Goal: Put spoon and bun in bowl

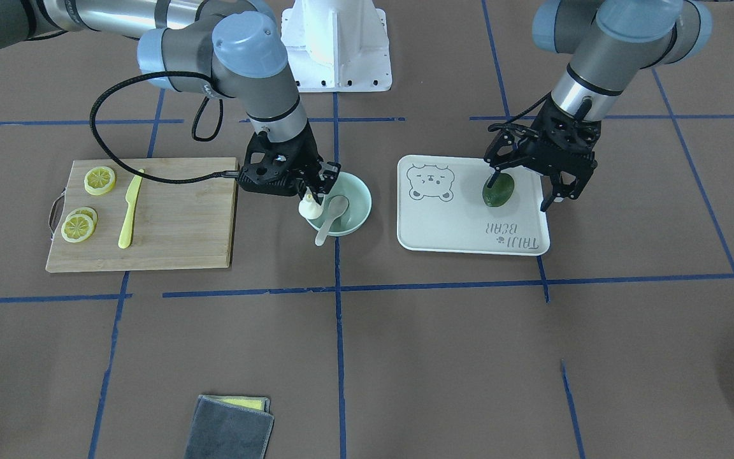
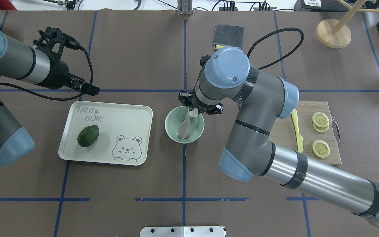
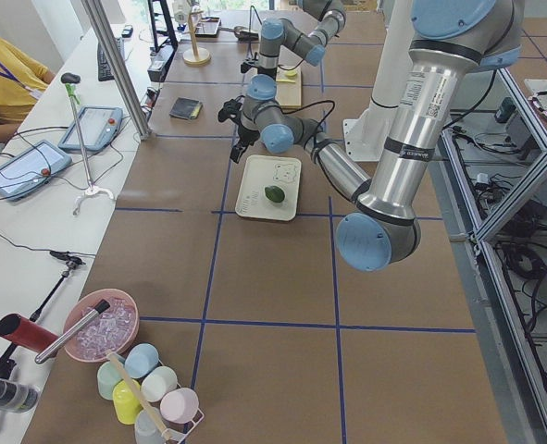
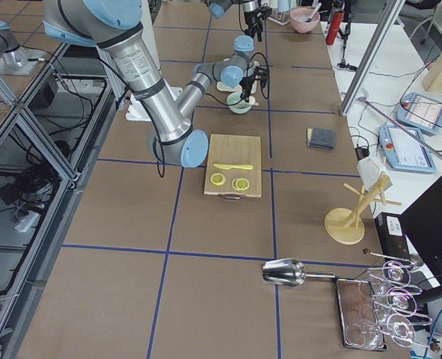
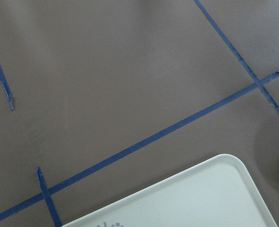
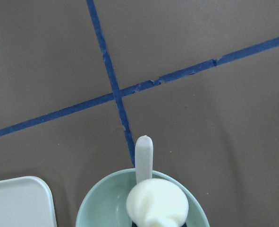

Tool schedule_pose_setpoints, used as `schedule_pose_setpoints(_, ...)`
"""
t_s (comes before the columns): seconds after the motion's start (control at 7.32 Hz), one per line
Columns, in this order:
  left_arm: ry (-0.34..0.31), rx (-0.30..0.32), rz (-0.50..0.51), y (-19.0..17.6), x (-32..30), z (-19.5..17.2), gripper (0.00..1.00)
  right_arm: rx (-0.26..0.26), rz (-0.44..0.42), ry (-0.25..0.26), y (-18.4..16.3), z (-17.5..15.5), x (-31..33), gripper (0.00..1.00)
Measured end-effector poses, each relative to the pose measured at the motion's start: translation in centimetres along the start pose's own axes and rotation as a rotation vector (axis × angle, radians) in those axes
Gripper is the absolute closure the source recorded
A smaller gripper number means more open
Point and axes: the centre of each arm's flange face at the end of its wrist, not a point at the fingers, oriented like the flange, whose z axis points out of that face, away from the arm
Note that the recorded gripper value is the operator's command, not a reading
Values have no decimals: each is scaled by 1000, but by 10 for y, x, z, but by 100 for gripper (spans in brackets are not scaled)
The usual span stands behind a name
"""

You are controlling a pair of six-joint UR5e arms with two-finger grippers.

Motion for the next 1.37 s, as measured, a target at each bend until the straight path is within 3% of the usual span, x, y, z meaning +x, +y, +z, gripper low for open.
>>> schedule_pose_setpoints(0.27,-2,-2,-1,0,-1,1,0,4,6,1,17,8,-7,36)
schedule_pose_setpoints(0.41,-2,-3,-2,0,-1,1,0,6,5,6,23,12,-8,28)
schedule_pose_setpoints(0.55,-2,-3,-2,0,-1,1,0,4,1,12,29,18,-8,18)
schedule_pose_setpoints(0.68,-3,-3,-2,0,-1,1,0,3,-1,16,32,21,-8,0)
schedule_pose_setpoints(1.09,-16,-10,-10,8,-14,-2,0,17,4,-4,17,2,10,0)
schedule_pose_setpoints(1.37,-90,-11,43,29,-79,-25,0,-1,-17,12,-26,-22,82,0)
